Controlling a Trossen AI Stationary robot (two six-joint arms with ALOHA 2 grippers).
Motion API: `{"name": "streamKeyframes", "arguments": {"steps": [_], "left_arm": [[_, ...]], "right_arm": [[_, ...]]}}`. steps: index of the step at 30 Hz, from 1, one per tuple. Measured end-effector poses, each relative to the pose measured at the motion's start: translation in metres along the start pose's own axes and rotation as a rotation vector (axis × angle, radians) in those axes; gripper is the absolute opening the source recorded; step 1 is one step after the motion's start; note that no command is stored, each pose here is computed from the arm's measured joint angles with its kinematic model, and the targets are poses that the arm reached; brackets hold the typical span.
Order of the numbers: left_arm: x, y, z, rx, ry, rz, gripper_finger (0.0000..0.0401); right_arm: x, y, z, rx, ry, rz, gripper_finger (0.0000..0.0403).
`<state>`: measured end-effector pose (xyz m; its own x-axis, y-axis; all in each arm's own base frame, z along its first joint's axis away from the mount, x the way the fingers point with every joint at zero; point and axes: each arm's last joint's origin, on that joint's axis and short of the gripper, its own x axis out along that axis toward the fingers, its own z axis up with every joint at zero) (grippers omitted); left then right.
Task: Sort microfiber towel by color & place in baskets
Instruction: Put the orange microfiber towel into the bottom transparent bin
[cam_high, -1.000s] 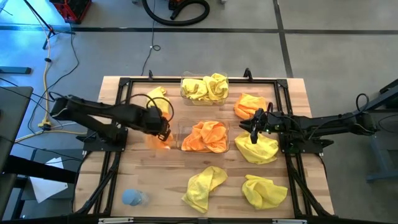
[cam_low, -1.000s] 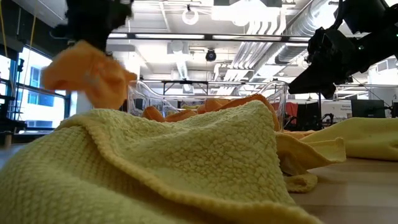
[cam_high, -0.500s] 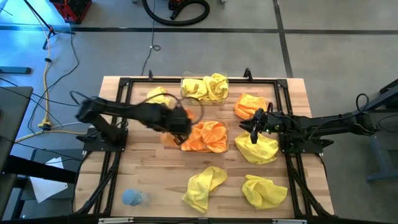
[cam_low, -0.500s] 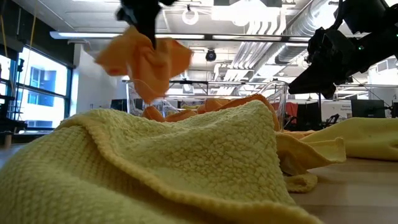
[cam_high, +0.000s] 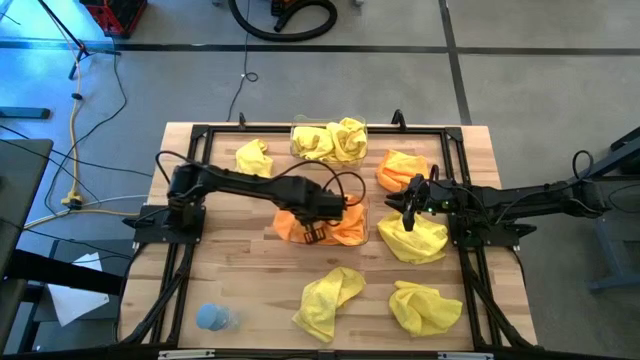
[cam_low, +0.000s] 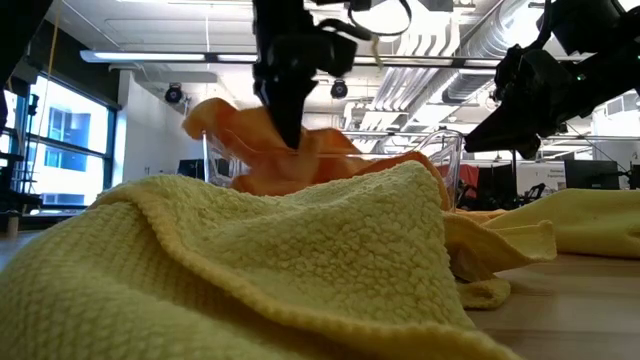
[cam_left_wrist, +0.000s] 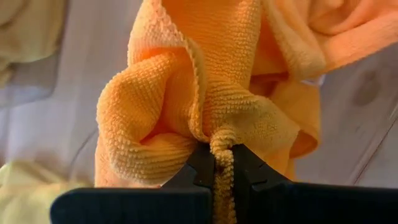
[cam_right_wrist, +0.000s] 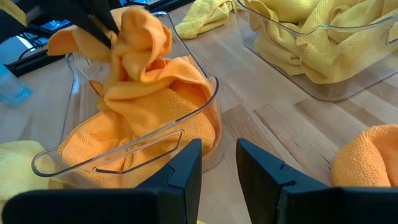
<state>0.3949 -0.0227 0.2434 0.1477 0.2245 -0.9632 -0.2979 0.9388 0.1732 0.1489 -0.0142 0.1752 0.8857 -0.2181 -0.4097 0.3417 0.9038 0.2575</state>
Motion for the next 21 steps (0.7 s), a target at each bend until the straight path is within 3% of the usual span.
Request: {"name": "streamKeyframes", "arguments": {"steps": [13, 21], "left_arm": [[0.049, 0.000, -0.010, -0.001, 0.070, -0.078, 0.0000], [0.064, 0.009, -0.012, 0.004, 0.076, -0.106, 0.0000]], "right_arm": [[0.000, 0.000, -0.001, -0.003, 0.008, -0.003, 0.0093], [0.000, 0.000, -0.001, -0.003, 0.009, -0.004, 0.0093]]}}
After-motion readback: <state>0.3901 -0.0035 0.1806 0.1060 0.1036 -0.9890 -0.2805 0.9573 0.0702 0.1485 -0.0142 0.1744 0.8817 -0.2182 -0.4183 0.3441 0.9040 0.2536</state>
